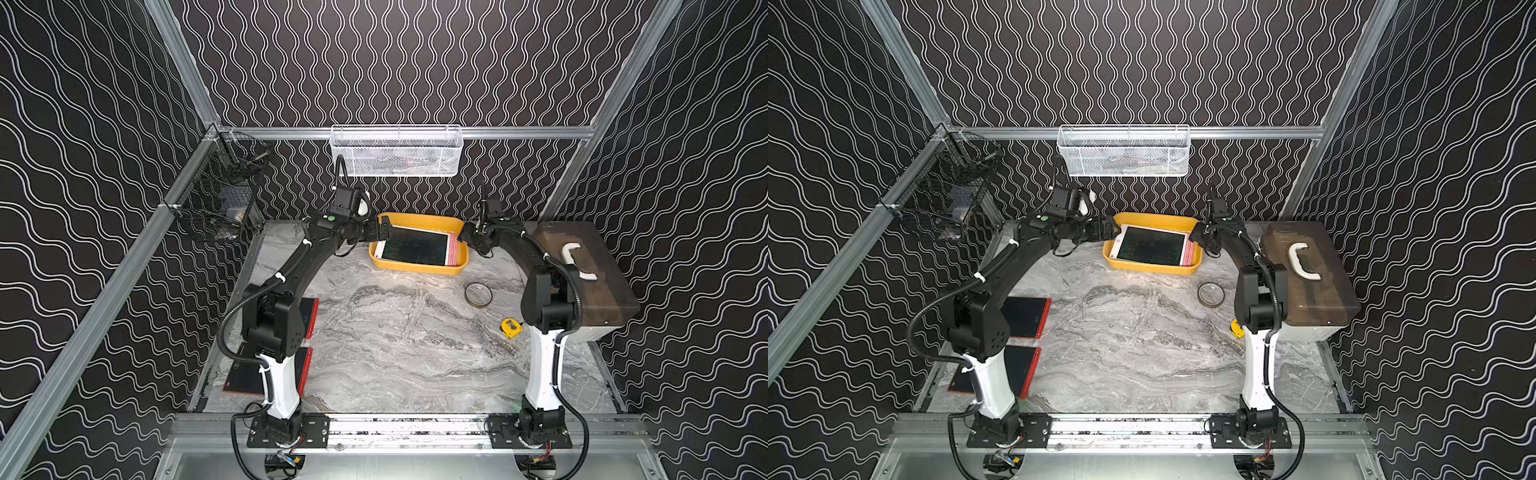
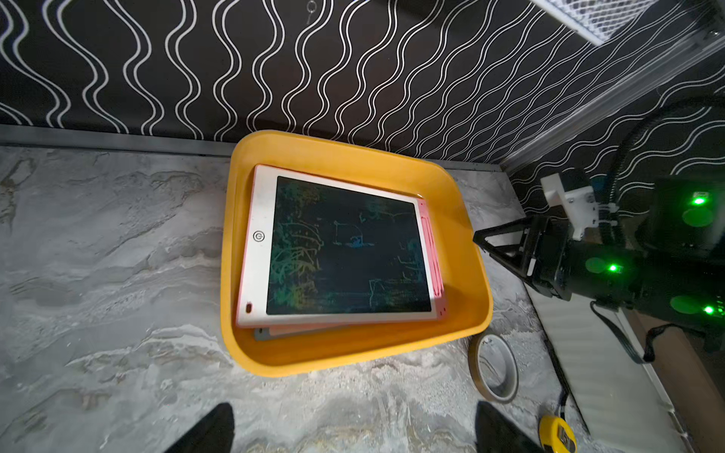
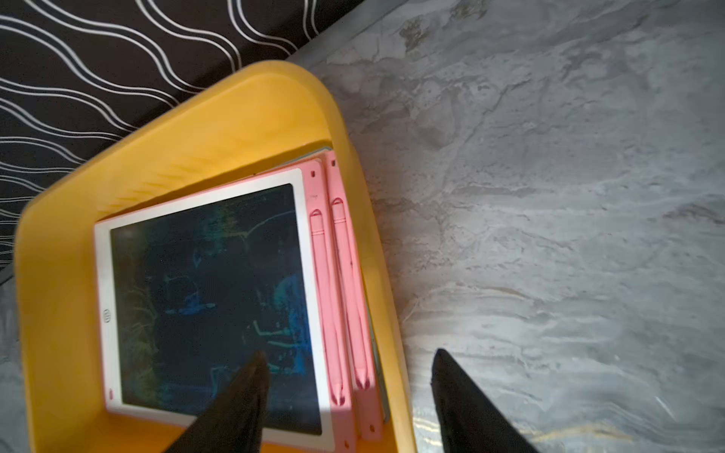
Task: Take out the writing tablet from the storage box
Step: Move the storage box to the center of the board.
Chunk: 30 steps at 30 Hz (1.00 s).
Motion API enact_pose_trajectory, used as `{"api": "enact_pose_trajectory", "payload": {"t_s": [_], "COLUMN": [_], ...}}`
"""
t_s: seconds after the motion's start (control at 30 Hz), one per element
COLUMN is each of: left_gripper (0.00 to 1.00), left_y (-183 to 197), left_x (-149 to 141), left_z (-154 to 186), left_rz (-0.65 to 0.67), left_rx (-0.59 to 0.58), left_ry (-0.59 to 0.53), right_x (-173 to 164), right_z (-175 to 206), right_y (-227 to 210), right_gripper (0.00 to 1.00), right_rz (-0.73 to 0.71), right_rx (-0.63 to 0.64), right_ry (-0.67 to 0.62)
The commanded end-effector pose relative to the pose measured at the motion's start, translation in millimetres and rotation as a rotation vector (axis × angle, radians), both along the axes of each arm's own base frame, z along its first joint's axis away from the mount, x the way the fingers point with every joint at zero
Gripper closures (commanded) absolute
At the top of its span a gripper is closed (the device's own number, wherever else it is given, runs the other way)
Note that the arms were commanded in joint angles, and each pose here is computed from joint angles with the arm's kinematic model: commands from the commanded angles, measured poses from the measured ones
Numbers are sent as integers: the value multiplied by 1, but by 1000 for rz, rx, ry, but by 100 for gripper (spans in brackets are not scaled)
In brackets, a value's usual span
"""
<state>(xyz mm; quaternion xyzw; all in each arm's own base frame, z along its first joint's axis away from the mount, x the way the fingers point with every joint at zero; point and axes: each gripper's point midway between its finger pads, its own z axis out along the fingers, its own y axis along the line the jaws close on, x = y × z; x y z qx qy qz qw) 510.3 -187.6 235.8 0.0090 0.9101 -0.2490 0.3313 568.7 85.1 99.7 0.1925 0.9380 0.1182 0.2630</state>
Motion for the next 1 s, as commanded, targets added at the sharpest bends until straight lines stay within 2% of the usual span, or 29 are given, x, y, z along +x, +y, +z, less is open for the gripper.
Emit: {"api": "enact_pose_trajectory", "payload": {"t_s": [0.0,0.07,0.23,0.3,0.37,0.53,0.73,0.97], "left_gripper": [1,1,1,1,1,1,1,1], "left_y": [-5,-5,-3,0,1,-2,-19,-2], "left_x": [8,11,18,21,23,29,28,19], "left_z": [-12,-22,-45,-52,-60,-73,-81,-118], "left_rz": [-27,-27,-10,3,9,3,-26,16], "left_rx": [10,14,42,60,75,131,178,323], "left_ry": [18,34,75,85,94,109,103,151], "right_x": [-17,-22,-33,-37,-42,-59,-78,-104], "right_z": [-28,-38,-50,-48,-43,-28,-20,-22], "right_y": [-10,-13,-12,-11,-10,2,25,45], "right_gripper": [36,41,76,87,92,97,98,98], "right_rz": [22,26,44,53,63,115,203,258], "right_rx": [-78,-90,-80,-73,-73,-53,-107,-97], "right_ry": [117,140,175,180,177,163,168,186]}}
